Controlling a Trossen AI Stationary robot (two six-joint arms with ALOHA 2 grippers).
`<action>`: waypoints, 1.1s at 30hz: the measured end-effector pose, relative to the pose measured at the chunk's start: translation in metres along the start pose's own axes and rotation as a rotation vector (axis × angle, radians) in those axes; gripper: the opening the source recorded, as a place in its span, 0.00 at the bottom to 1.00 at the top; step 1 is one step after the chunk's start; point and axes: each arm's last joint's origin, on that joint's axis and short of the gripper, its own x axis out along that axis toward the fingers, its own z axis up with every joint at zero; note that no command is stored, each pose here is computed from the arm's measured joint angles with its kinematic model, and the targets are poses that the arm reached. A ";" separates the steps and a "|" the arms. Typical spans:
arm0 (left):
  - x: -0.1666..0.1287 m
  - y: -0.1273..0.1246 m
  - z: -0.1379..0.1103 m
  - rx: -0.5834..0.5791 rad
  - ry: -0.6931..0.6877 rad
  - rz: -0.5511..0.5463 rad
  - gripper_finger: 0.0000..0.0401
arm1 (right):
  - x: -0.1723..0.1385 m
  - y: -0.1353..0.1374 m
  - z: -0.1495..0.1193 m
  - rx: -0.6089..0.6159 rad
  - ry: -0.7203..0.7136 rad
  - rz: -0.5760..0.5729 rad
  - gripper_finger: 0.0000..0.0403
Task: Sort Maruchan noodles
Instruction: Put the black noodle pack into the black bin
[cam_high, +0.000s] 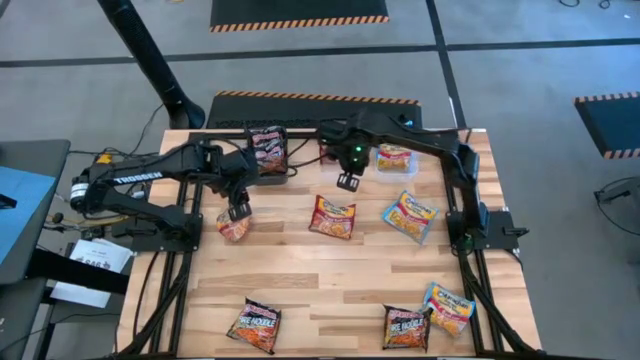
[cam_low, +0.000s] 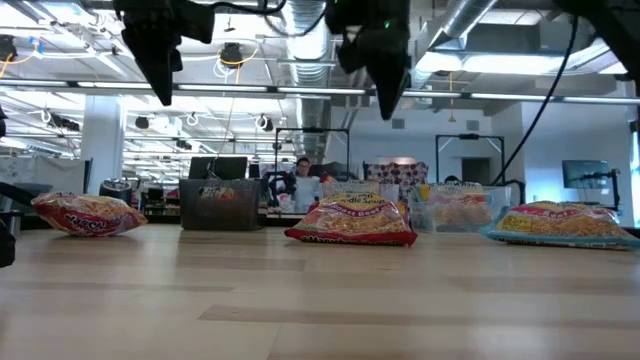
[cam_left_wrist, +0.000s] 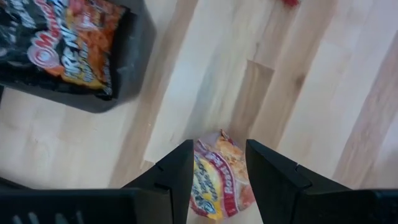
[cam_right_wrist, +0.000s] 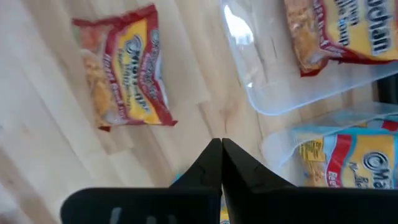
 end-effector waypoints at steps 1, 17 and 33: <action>0.000 -0.002 -0.001 0.002 0.005 -0.004 0.33 | -0.006 0.003 -0.003 0.003 -0.016 0.001 0.06; -0.008 -0.046 -0.017 0.054 0.046 -0.074 0.33 | -0.070 0.069 -0.055 -0.077 -0.139 0.055 0.09; -0.014 -0.071 -0.027 0.078 0.055 -0.132 0.33 | -0.085 0.172 -0.108 -0.229 -0.156 0.113 0.09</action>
